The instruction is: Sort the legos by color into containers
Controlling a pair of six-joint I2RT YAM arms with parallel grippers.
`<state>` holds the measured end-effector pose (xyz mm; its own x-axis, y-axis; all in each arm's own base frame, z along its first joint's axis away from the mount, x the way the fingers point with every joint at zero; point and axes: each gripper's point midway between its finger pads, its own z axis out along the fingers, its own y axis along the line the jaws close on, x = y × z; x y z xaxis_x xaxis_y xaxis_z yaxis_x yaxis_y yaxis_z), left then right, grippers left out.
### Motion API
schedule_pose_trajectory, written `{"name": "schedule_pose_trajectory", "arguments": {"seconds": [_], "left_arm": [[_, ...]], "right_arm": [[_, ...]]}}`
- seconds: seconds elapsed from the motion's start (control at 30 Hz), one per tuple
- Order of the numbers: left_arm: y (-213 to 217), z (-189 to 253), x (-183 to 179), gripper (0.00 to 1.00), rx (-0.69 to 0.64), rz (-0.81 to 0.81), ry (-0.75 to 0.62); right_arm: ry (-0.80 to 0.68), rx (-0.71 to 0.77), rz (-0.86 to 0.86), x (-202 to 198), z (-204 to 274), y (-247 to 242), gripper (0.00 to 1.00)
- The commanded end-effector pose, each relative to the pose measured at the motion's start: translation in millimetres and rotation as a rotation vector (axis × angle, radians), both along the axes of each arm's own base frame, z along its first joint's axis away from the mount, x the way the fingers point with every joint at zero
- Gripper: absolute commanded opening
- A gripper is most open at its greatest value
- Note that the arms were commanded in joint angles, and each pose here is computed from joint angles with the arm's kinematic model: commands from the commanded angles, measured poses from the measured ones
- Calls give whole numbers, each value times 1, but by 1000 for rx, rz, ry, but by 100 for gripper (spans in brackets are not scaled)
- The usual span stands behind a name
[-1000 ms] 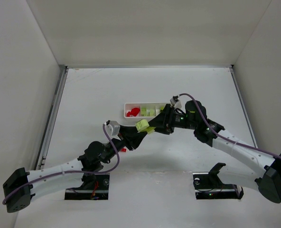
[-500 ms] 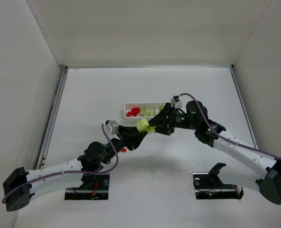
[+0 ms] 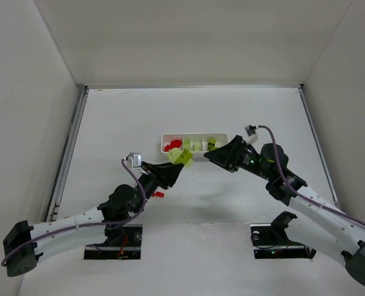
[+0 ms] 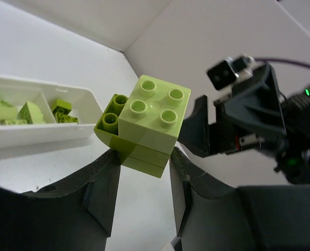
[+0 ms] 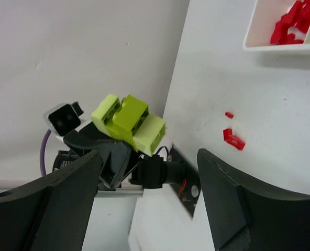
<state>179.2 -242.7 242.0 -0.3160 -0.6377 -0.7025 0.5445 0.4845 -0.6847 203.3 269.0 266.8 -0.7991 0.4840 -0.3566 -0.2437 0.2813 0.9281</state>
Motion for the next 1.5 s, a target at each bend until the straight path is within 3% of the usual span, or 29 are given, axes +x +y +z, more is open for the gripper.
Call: {"name": "schedule_pose_trajectory", "arguments": {"seconds": [0.0, 0.13, 0.37, 0.6, 0.77, 0.97, 1.47], "left_arm": [[17, 21, 15, 21, -200, 104, 148], [18, 20, 22, 21, -282, 116, 246], [15, 23, 36, 22, -449, 61, 357], [16, 16, 42, 21, -556, 9, 411], [16, 23, 36, 21, -564, -10, 390], [16, 23, 32, 21, -559, -27, 384], [20, 10, 33, 21, -544, -19, 400]], "right_arm": [[-250, 24, -126, 7, 21, -6, 77], [-341, 45, -159, 0, 18, 9, 79], [-398, 60, -85, -12, 2, 54, 92], [-426, 130, -101, -8, 6, 61, 90], [-414, 134, -127, 9, 2, 59, 89], [-414, 151, -146, 23, 3, 64, 77], [-444, 242, -58, 16, 16, 73, 75]]}}
